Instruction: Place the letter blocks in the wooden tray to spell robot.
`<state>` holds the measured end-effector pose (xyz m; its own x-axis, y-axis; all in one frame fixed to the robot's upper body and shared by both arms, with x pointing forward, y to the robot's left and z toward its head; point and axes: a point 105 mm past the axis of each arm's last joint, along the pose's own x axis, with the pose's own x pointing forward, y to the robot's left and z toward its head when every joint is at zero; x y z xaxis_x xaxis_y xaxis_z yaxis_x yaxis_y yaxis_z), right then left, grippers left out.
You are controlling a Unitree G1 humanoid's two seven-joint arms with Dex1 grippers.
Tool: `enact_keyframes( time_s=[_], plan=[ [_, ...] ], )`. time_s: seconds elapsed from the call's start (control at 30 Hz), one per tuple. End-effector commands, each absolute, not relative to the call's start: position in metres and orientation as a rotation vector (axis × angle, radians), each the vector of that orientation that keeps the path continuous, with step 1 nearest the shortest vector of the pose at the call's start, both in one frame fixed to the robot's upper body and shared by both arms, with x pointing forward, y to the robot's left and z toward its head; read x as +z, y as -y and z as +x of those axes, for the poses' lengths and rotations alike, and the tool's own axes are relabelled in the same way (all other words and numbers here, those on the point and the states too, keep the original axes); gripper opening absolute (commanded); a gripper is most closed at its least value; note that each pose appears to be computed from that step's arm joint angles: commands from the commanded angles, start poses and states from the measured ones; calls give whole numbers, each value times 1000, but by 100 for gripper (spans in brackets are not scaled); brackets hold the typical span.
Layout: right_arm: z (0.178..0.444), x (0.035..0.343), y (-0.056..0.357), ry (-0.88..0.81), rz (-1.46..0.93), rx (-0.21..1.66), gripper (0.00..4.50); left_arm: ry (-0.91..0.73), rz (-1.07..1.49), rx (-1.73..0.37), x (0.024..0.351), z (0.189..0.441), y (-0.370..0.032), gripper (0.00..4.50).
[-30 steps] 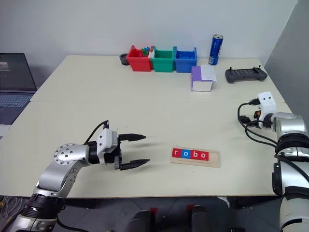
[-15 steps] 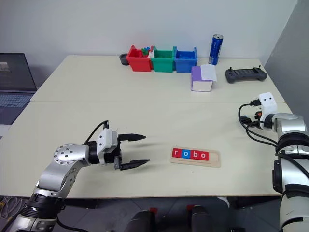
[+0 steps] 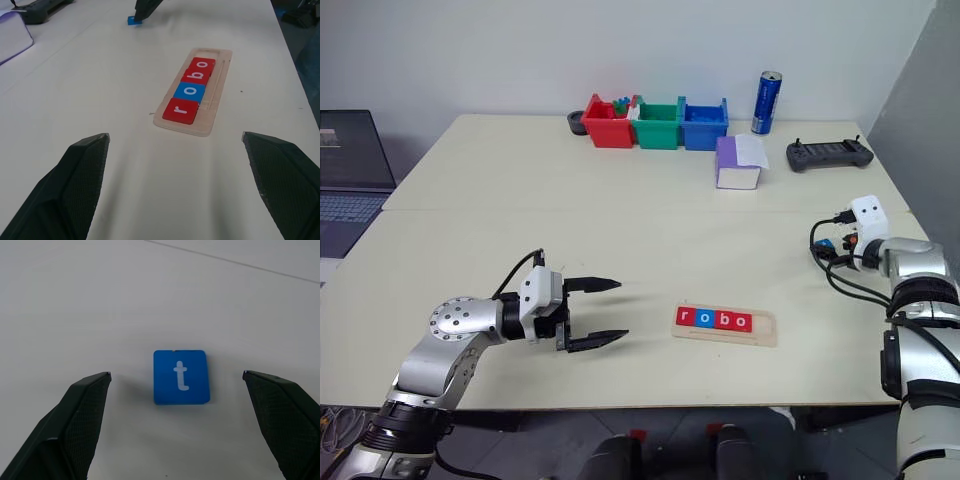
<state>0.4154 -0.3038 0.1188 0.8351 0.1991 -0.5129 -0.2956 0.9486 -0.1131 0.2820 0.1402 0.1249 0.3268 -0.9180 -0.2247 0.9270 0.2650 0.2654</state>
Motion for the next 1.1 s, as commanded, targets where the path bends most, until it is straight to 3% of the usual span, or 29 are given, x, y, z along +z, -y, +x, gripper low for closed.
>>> enact_keyframes(
  time_s=[0.03,0.2,0.3,0.53,0.83,1.1],
  plan=[
    [420,128,303,-491,-206,254,449,14,412,-1232,136,280,-142,450],
    [420,119,301,-513,-182,236,449,14,414,-1232,136,280,-142,450],
    [419,116,301,-520,-159,235,392,14,416,-1229,137,280,-143,450],
    [417,116,306,-515,-141,213,147,14,412,-1230,137,279,-142,450],
    [408,145,320,-493,-114,186,146,17,410,-1244,138,282,-140,450],
    [329,129,319,-570,-74,111,146,28,419,-1267,138,292,-139,450]
  ],
)
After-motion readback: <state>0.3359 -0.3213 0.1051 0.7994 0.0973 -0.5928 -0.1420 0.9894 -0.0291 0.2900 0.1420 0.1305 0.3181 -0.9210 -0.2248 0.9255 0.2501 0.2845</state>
